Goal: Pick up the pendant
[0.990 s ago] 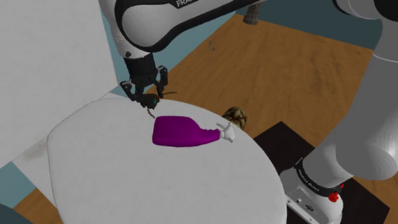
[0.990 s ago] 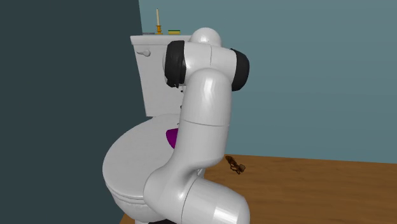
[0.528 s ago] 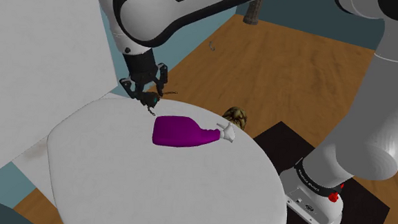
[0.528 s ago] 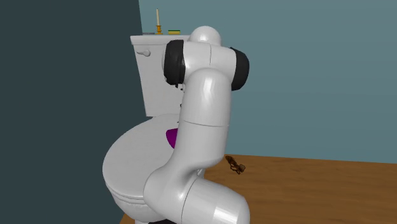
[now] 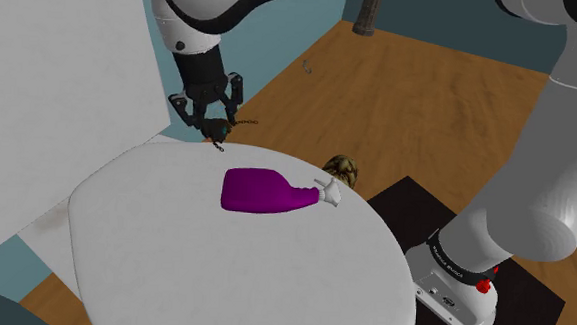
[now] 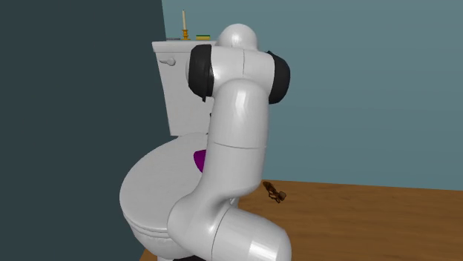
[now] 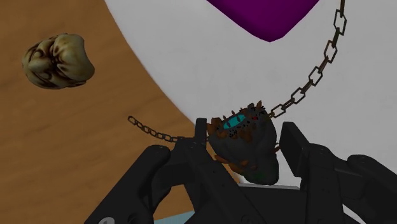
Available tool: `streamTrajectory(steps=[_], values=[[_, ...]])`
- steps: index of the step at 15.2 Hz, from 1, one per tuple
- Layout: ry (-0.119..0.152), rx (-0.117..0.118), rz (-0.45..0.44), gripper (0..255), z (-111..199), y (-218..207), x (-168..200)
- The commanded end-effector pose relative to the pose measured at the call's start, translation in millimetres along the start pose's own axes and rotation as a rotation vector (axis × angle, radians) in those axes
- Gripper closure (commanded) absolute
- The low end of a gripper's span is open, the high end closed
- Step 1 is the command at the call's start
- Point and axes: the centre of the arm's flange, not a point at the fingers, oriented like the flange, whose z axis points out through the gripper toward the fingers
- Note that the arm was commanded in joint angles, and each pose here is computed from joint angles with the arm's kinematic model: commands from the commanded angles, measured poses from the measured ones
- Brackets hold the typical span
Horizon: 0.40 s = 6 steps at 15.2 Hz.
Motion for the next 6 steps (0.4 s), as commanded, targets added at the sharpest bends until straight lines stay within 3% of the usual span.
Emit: streamTrajectory(steps=[1,6], values=[[0.0,0.0,0.0,255,-10.0,1.1,-1.1],[0.0,0.0,0.0,255,-26.5,3.2,-2.9]])
